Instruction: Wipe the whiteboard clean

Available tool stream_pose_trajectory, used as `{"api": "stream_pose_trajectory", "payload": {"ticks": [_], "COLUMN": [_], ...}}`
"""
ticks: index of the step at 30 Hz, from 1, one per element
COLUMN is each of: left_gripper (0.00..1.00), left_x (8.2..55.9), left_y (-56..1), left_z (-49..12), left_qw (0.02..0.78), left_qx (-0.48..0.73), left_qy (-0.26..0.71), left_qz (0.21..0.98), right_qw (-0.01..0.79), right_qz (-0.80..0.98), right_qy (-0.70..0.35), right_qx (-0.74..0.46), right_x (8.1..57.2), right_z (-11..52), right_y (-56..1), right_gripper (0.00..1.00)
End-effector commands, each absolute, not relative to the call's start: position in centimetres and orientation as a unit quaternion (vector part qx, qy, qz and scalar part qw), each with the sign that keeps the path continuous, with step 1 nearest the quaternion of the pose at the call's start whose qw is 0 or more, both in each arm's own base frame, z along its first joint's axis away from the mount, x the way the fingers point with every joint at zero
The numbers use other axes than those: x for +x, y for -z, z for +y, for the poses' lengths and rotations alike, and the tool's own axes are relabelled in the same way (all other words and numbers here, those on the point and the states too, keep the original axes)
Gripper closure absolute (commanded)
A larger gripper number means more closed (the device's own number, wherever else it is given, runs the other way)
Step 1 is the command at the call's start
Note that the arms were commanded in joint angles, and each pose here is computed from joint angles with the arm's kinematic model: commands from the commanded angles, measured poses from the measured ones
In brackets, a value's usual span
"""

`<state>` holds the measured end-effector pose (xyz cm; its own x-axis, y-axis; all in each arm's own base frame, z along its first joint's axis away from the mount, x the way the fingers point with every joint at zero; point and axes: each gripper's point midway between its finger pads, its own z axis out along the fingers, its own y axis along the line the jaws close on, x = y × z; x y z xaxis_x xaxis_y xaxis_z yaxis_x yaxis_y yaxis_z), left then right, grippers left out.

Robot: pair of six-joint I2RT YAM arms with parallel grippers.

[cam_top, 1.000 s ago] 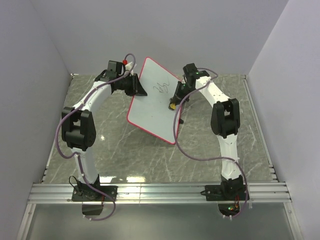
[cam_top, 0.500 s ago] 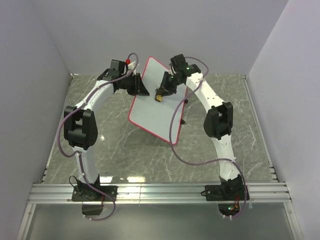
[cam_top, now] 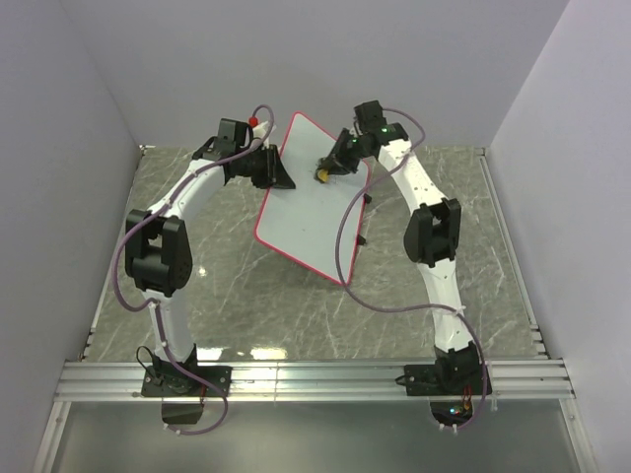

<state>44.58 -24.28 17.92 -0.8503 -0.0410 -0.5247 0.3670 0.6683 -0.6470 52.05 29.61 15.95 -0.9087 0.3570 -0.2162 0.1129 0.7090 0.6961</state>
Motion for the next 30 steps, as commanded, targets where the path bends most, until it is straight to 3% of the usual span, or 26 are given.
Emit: {"api": "stream_pose_trajectory", "payload": {"ticks": [1, 5, 10, 23, 30], "left_gripper": [1.0, 1.0, 1.0, 1.0, 1.0], "left_x": [36.4, 36.3, 36.2, 34.6, 34.5], "left_y": [-11.8, -11.7, -11.7, -10.7, -10.7], "left_z": [-29.4, -29.6, -30.0, -32.0, -31.8], "left_qw": [0.132, 0.13, 0.124, 0.093, 0.102], "left_qx": [0.191, 0.193, 0.195, 0.219, 0.227], "left_qy": [0.389, 0.391, 0.395, 0.408, 0.388], "left_qz": [0.892, 0.89, 0.889, 0.882, 0.887], "right_qw": [0.182, 0.144, 0.145, 0.266, 0.248], "right_qz": [0.927, 0.957, 0.965, 0.847, 0.843], "right_qy": [-0.28, -0.206, -0.193, -0.451, -0.459], "right_qx": [0.167, 0.144, 0.107, 0.087, 0.131], "right_x": [54.5, 51.7, 50.6, 54.2, 55.8], "right_z": [24.8, 22.6, 24.0, 34.2, 34.7], "right_y": [-10.7, -6.8, -7.0, -23.2, -20.4], "right_gripper": [1.0, 1.0, 1.0, 1.0, 1.0]}}
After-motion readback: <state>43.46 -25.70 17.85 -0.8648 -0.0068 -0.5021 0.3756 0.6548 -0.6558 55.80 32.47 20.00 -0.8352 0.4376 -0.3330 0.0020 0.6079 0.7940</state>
